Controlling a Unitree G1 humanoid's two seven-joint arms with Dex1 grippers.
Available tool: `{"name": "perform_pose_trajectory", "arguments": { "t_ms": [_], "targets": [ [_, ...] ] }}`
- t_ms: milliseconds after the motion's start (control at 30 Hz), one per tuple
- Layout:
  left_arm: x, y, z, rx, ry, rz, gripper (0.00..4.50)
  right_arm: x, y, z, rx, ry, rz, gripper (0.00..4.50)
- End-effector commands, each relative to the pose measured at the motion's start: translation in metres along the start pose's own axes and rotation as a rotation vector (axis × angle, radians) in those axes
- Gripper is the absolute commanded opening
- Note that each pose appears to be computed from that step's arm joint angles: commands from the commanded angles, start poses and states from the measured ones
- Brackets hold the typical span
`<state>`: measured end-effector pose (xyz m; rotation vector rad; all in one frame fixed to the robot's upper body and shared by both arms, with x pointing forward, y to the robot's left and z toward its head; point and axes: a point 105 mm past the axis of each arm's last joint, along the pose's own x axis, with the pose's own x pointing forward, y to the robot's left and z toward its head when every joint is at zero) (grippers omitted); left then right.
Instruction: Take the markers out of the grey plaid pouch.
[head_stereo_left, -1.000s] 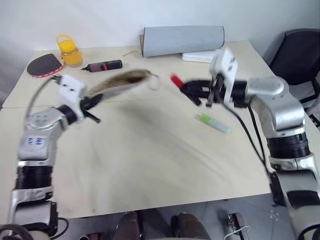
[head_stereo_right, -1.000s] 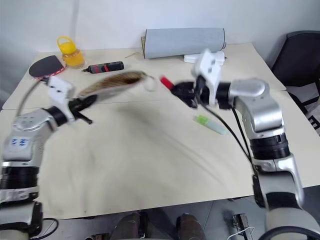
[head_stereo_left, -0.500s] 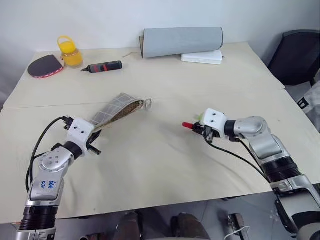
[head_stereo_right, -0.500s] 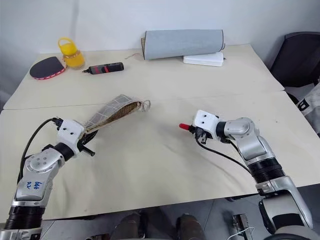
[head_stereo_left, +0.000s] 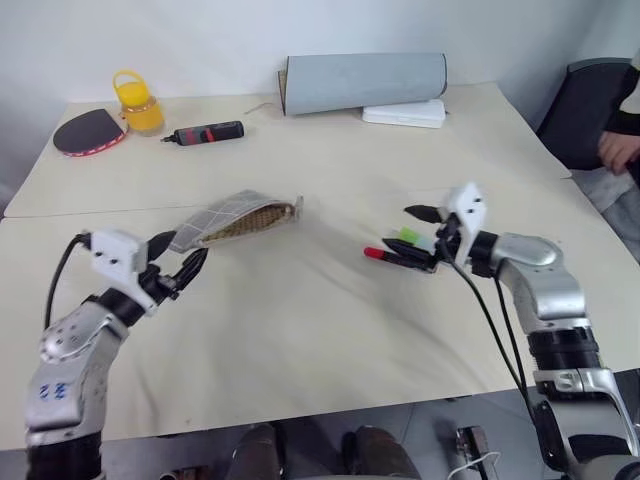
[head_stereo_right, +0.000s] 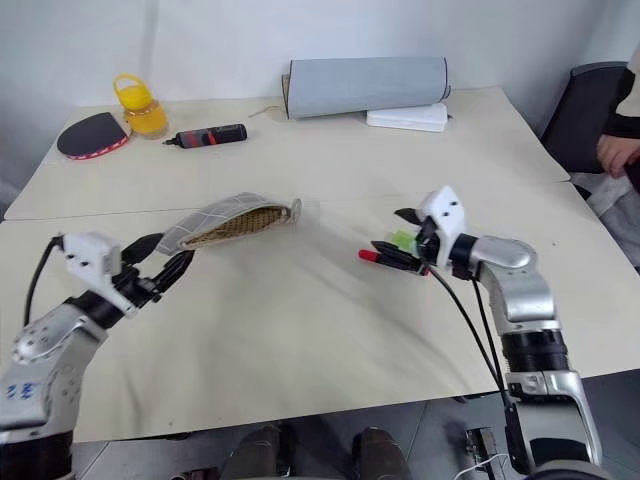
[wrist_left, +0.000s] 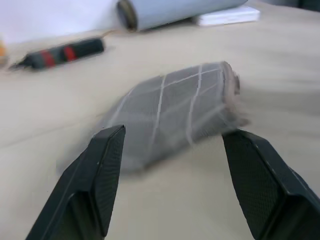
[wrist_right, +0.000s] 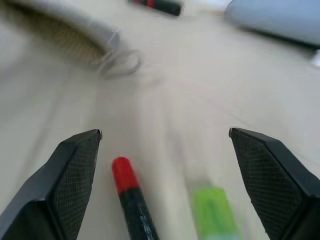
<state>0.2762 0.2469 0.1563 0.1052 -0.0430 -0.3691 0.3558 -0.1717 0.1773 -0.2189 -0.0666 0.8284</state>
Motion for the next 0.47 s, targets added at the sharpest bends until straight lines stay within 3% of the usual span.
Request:
{"name": "perform_pose_trajectory", "arguments": {
  "t_ms": [33,167,300,467],
  "targets": [
    [-0.017,-0.006,0.014,0.026,-0.052,-0.010,3.27,-0.022,0.009,0.018,0.002,-0.125,0.000,4.26],
    [-0.047,0.005,-0.010,0.020,0.044,0.051,3.27,-0.063,0.015,-0.017,-0.049,-0.023,-0.027,4.26],
    [-0.073,0.028,-0.017,0.012,0.074,0.140,3.27,-0.100,0.012,-0.040,-0.045,0.062,-0.061,4.26],
    [-0.085,0.040,-0.016,0.020,0.056,0.163,3.27,-0.111,0.012,-0.058,-0.089,0.128,-0.027,4.26]
  ]
}}
